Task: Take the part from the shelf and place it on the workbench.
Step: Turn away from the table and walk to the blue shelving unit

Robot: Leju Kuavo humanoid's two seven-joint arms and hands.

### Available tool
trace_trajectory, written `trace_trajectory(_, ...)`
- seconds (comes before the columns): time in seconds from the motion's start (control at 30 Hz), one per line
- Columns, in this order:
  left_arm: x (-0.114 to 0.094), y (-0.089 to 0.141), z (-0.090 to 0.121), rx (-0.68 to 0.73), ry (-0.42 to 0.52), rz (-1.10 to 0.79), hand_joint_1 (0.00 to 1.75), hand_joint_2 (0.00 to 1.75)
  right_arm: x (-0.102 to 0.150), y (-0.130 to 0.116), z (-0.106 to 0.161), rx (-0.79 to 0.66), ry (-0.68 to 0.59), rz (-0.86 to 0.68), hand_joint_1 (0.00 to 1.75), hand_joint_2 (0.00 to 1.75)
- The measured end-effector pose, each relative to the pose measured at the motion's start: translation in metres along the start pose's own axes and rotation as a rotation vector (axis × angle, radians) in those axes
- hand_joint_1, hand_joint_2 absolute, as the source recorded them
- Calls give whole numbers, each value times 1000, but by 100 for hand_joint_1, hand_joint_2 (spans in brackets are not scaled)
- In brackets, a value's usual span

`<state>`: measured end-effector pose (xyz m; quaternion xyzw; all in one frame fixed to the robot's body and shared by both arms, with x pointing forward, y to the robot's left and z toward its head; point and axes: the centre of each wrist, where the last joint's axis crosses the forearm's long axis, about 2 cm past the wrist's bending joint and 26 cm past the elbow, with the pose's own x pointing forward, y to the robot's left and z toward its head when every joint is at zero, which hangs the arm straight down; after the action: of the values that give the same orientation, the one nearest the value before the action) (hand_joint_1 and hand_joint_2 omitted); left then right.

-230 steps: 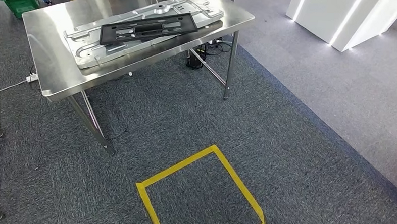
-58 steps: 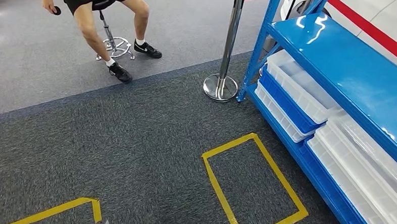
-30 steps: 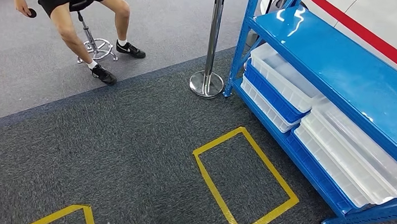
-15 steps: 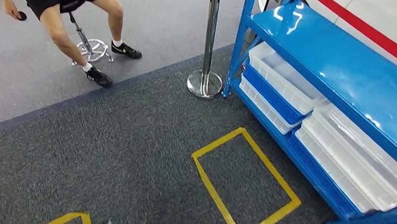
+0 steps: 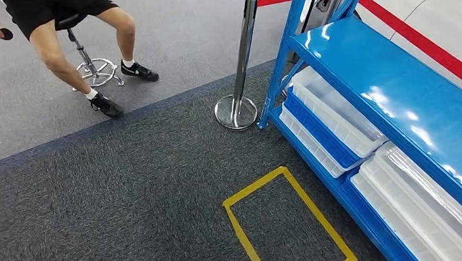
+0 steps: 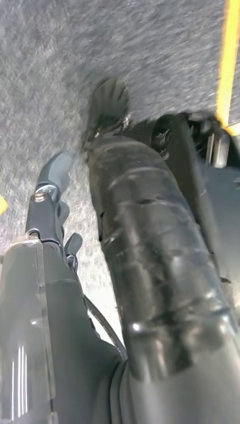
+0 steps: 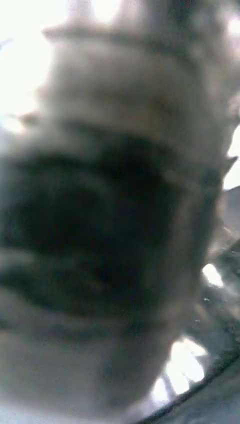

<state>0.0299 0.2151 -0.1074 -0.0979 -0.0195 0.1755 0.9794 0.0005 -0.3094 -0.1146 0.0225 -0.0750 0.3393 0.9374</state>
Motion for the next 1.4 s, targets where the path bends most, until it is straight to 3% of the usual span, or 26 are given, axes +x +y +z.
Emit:
trace_trajectory(0.67,7,-6,0,-11,-9,-3,0,0,-4,2,1,18,10,-21,0,0)
trace_trajectory(0.97,-6,2,0,6,23,0,0,0,-5,4,1,21,17,-20,0,0)
trace_trajectory(1.4,-2,-2,0,-1,7,-10,0,0,-9,3,1,23,24,-21,0,0)
